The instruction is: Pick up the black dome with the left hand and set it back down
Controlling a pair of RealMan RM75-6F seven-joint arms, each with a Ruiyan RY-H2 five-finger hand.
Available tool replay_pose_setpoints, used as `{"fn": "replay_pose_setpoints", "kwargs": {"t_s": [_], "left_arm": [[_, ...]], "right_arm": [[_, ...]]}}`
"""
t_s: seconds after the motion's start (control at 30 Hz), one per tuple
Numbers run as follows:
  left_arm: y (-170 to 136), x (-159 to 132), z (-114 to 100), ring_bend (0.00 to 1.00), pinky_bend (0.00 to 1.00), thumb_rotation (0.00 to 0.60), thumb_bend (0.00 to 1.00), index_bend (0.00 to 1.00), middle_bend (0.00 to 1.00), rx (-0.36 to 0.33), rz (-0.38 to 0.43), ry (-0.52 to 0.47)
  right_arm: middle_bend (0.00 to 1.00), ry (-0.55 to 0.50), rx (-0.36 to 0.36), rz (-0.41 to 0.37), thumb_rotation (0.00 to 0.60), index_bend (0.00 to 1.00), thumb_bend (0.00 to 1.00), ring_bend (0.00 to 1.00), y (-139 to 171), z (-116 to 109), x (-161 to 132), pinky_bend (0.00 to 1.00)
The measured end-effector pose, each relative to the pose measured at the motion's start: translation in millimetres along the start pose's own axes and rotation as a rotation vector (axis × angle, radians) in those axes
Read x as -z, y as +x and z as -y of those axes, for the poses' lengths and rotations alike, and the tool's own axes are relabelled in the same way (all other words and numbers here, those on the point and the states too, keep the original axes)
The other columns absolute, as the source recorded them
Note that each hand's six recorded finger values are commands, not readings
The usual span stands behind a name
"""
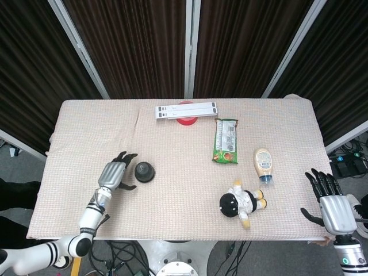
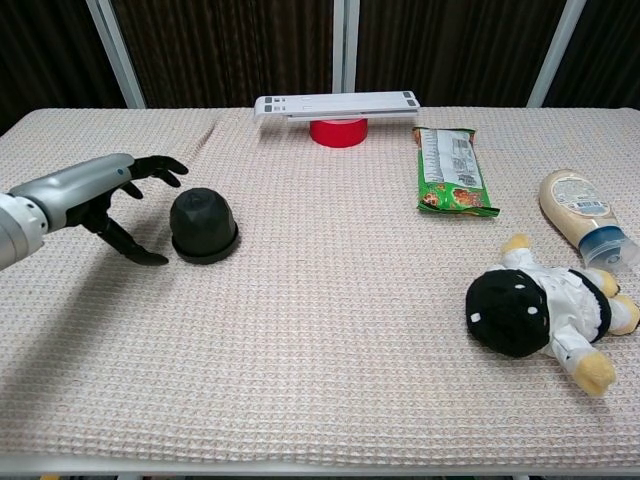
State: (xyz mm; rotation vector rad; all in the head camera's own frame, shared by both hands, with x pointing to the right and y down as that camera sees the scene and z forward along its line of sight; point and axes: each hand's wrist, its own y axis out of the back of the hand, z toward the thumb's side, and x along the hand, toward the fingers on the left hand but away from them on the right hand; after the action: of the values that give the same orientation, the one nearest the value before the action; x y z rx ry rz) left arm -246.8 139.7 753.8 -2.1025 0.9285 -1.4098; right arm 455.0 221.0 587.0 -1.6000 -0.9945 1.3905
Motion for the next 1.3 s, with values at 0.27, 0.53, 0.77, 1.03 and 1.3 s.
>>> {"fn": "replay_pose_setpoints", "kwargs": {"t_s": [0.27,0.53,0.77,1.03,1.3], "left_arm": [[11,-12,9,0.05,0.19,0.600,0.00,0.10,0.17,0.050,0.032,0.010],[21,-19,18,0.05,0.19,0.600,0.00,0.11,0.18,0.080,0.052,0.027],[26,-19,21,0.07,0.19,0.600,0.01,0.12,0.22,0.081,0.050,0.018],[30,-18,24,0.09,0.19,0.600,0.05,0.14,0.24,0.075,0.041,0.000],[32,-18,25,0.15,0.23,0.600,0.12,0.18,0.31,0.054,0.036,-0.026]], "right_arm": [[0.00,0.000,-0.005,0.014,0.600,0.00,0.08,0.00,0,2,5,0.00],[0.00,-0.001,-0.006,0.024,0.600,0.00,0.09,0.00,-1,4,9,0.00],[0.00,0.003,-0.007,0.025,0.600,0.00,0.09,0.00,-1,5,9,0.00],[0.00,0.006,-0.020,0.037,0.600,0.00,0.09,0.00,-1,8,11,0.00],[0.00,0.008,-0.021,0.044,0.600,0.00,0.09,0.00,-1,8,13,0.00]]}}
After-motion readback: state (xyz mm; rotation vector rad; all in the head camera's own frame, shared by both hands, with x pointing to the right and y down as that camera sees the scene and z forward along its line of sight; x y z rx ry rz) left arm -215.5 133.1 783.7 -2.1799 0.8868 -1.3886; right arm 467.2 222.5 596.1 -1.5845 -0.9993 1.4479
